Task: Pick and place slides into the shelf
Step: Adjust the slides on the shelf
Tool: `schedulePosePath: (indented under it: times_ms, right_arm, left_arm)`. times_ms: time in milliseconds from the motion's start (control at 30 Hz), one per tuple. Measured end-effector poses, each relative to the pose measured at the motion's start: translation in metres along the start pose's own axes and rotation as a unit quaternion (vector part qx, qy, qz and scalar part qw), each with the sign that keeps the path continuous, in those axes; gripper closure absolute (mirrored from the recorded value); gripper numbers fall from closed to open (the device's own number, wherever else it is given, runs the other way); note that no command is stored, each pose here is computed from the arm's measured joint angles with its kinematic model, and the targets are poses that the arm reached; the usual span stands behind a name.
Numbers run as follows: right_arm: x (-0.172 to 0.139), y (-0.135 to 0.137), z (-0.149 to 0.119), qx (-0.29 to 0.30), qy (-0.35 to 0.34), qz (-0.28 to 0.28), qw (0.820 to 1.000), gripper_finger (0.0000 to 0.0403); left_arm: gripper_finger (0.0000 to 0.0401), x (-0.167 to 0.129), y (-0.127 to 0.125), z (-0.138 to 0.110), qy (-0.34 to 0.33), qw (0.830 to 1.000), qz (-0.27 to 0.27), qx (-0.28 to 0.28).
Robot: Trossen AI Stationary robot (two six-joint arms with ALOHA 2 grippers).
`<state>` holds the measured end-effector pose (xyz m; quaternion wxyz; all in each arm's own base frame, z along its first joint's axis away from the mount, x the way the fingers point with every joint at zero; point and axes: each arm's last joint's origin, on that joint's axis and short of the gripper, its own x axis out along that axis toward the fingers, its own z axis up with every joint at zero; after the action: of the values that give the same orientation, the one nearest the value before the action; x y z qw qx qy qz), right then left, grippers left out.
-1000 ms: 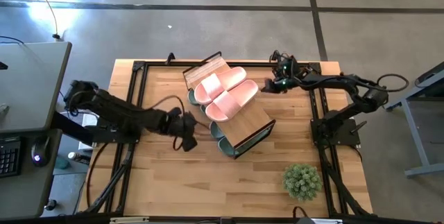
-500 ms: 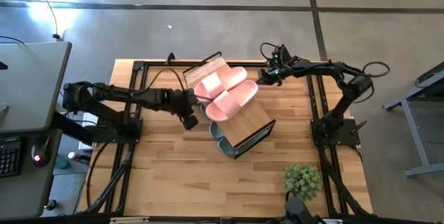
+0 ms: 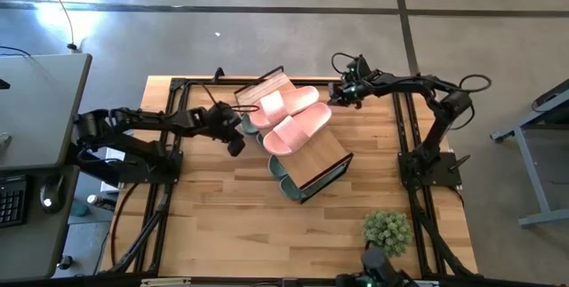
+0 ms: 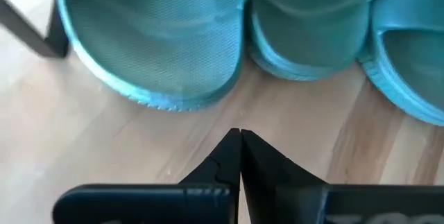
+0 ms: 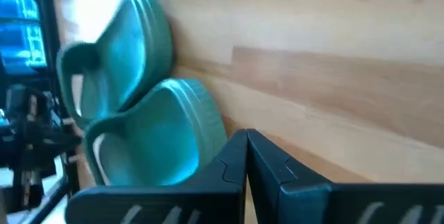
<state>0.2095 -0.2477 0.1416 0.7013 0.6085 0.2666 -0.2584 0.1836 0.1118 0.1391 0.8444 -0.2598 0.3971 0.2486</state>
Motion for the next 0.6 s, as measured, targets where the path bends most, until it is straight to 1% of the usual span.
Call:
schedulePosePath:
  times_ms: [200,267,400,600]
  right_arm:
    - [0.016,-0.012,0.000,0.000,0.019,-0.005,1.000,0.0403]
    - [0.020,-0.015,0.000,-0.001,0.023,-0.006,1.000,0.0403]
    - [0.023,-0.017,0.001,-0.004,0.022,-0.001,1.000,0.0403]
    - [0.023,-0.016,0.001,-0.009,0.026,0.003,1.000,0.0403]
  left_arm:
    - [0.0401,0.001,0.002,0.000,-0.006,0.998,0.033,-0.046]
    - [0.0401,0.001,0.003,0.000,-0.011,0.997,0.052,-0.051]
    - [0.0401,0.001,0.005,-0.001,-0.014,0.995,0.071,-0.071]
    - [0.0401,0.001,0.006,-0.001,-0.016,0.994,0.085,-0.074]
